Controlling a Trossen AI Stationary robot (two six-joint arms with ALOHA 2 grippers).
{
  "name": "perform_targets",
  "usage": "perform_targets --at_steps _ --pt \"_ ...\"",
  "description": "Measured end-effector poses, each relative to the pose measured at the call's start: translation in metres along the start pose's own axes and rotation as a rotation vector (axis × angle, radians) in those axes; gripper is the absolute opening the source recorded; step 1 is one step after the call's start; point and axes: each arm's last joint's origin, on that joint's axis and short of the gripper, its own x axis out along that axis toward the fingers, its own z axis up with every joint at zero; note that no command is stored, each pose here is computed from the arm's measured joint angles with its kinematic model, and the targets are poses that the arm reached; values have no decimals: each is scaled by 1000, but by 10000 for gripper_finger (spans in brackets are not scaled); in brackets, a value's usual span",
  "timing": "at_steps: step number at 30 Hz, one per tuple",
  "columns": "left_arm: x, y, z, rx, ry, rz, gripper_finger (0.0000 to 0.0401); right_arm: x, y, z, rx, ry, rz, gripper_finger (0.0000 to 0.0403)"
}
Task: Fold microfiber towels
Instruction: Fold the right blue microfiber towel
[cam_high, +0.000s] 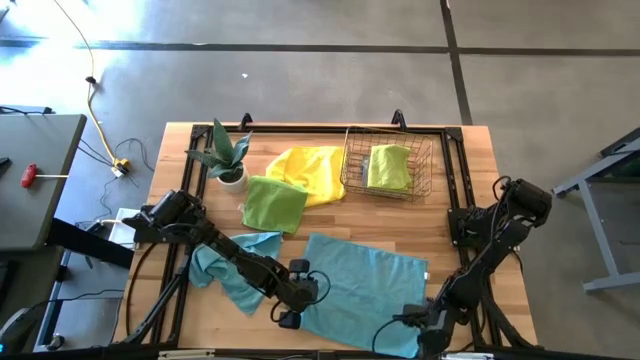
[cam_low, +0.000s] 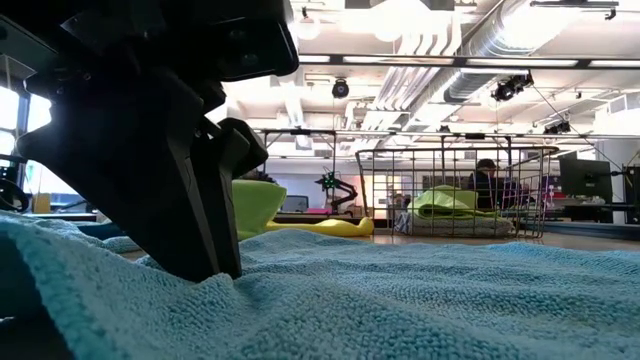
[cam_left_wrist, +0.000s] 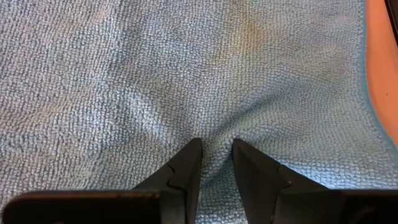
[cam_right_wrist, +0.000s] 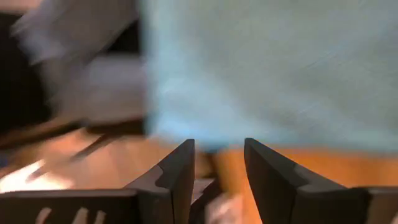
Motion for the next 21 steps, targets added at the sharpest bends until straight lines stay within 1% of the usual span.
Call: perform_targets --at_steps 2,3,8,12,15,21 --pt "0 0 0 -1 -4 -1 85 0 -8 2 -1 -98 -96 133" --pt "0 0 1 -2 -8 -3 85 -1 -10 3 0 -126 -126 133" --pt "0 -1 0 0 -4 -16 85 0 -20 3 -10 -194 -236 133" --pt "0 -1 0 0 -5 -14 85 5 -29 5 -32 -204 -332 133" --pt "0 -1 1 2 -14 9 85 4 -34 8 -32 -198 -386 133" --pt "1 6 3 43 -14 22 85 -1 -46 17 -125 -208 -517 133"
